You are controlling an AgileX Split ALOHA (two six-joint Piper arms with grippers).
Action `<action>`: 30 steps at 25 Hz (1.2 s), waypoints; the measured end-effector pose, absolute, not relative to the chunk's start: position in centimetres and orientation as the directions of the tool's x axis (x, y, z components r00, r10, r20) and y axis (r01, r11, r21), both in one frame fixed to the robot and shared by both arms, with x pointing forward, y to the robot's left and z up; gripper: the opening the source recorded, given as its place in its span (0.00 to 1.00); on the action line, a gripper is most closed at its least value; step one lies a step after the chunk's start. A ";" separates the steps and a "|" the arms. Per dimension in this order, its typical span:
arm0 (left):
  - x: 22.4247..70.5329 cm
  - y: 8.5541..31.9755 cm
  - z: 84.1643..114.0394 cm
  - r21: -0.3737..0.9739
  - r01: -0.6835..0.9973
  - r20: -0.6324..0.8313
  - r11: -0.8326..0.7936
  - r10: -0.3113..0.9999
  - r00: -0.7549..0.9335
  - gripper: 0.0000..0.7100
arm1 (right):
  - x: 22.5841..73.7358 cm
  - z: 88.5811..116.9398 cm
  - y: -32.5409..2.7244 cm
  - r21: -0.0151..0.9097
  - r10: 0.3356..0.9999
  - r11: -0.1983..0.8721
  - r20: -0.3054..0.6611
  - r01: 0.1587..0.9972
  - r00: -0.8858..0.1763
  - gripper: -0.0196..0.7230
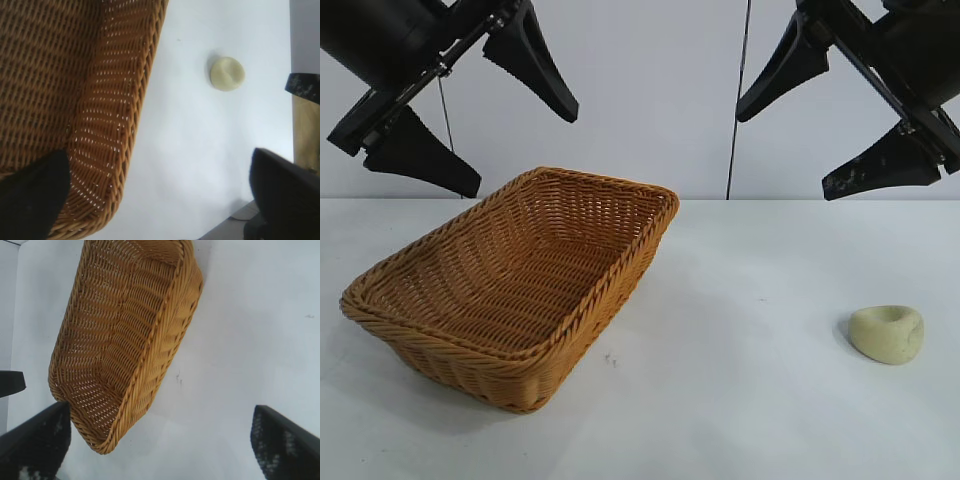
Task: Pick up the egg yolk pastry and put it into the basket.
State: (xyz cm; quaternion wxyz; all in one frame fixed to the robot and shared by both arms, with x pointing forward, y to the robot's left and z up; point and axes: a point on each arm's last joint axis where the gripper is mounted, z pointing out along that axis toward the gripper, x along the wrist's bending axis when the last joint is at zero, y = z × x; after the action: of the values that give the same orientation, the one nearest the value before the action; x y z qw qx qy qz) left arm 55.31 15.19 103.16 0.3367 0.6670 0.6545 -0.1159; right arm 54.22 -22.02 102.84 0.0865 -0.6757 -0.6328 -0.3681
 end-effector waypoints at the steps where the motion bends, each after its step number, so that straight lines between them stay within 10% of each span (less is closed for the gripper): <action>1: 55.3 15.2 103.2 0.297 0.951 -0.595 0.083 0.795 0.116 0.98 | 54.2 102.8 -22.0 0.349 0.792 -0.184 0.607 0.919 -0.072 0.96; 30: 55.3 15.3 103.2 0.282 0.954 -0.604 0.103 0.792 0.093 0.98 | 54.2 102.8 -22.0 0.350 0.792 -0.185 0.607 0.918 -0.072 0.96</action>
State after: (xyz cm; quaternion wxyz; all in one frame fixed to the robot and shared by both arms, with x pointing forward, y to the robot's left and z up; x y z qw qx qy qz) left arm 55.31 15.31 103.22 0.3356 0.6585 0.6627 -0.1207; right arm 54.23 -22.03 102.84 0.0859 -0.6759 -0.6326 -0.3683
